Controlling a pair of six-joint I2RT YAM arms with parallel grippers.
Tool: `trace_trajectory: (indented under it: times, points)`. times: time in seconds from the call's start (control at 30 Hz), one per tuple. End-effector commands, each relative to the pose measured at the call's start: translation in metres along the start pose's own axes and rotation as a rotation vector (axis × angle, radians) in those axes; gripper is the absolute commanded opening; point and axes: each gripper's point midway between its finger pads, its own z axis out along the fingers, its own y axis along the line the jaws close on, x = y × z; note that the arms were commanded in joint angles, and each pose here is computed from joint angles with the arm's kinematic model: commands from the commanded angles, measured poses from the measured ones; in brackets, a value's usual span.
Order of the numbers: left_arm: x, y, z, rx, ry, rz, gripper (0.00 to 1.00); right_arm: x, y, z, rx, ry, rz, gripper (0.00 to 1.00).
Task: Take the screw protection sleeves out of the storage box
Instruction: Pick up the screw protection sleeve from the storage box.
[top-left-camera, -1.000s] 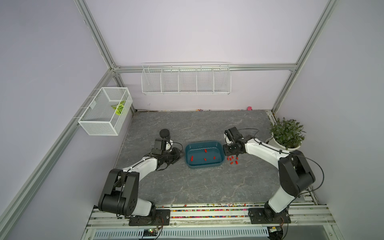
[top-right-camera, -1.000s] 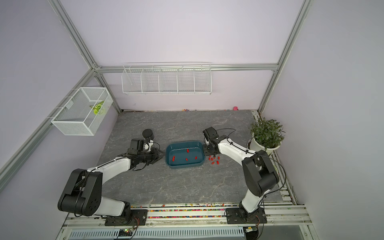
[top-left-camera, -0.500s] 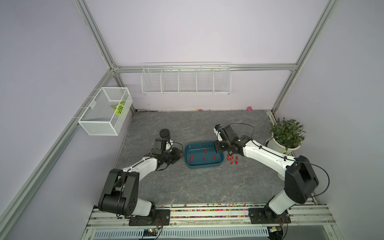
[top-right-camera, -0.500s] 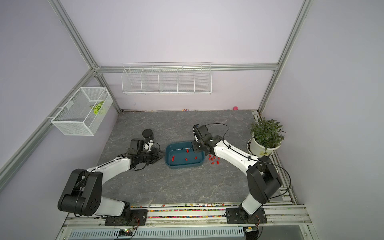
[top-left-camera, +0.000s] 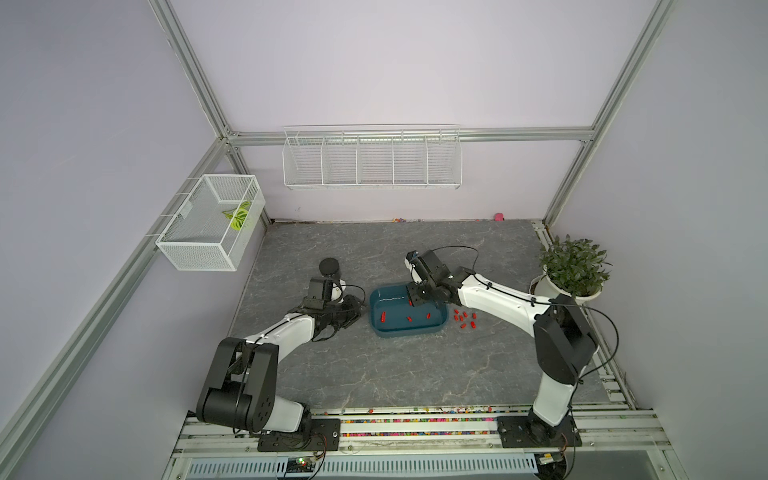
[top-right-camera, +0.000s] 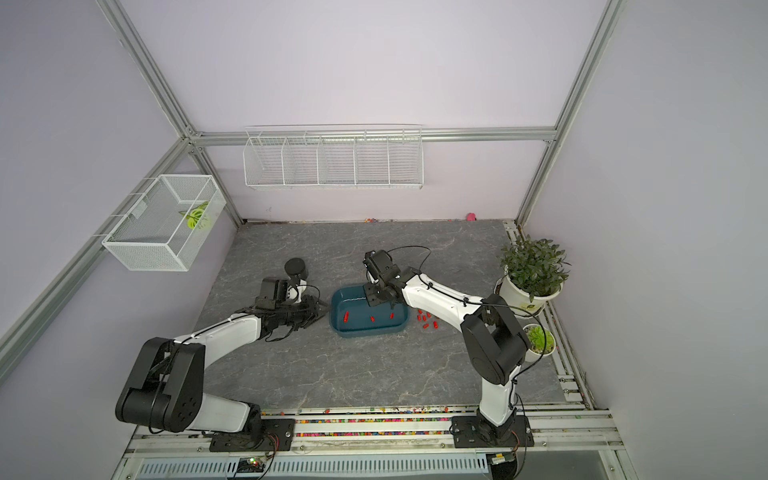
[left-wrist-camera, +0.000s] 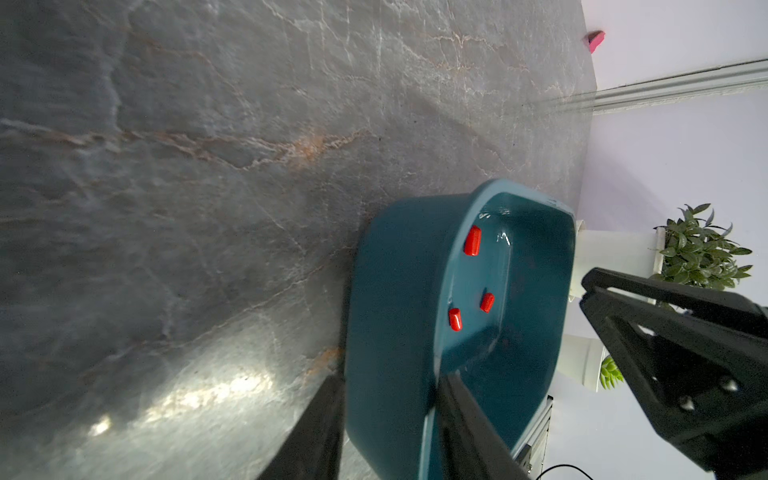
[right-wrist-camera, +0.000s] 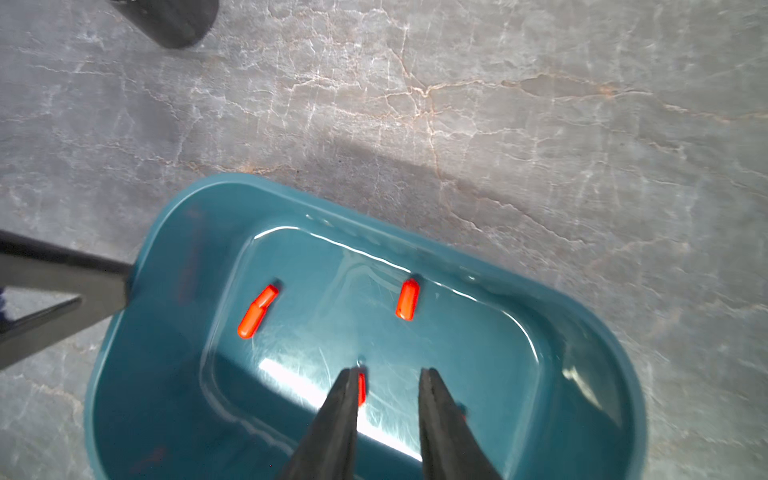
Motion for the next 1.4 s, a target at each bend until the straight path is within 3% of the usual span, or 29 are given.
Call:
trace_trajectory:
  times: [0.0, 0.43, 1.37]
  points:
    - [-0.007, -0.006, 0.0, 0.013, -0.009, 0.018, 0.43, 0.012, 0.0, 0.013, 0.014, 0.063, 0.033, 0.3]
    - [-0.007, -0.007, -0.001, 0.017, -0.015, 0.019, 0.43, 0.032, -0.01, 0.041, 0.08, 0.161, 0.096, 0.32]
    - [-0.007, -0.007, -0.003, 0.018, -0.019, 0.02, 0.43, 0.034, -0.014, 0.069, 0.112, 0.209, 0.098, 0.32]
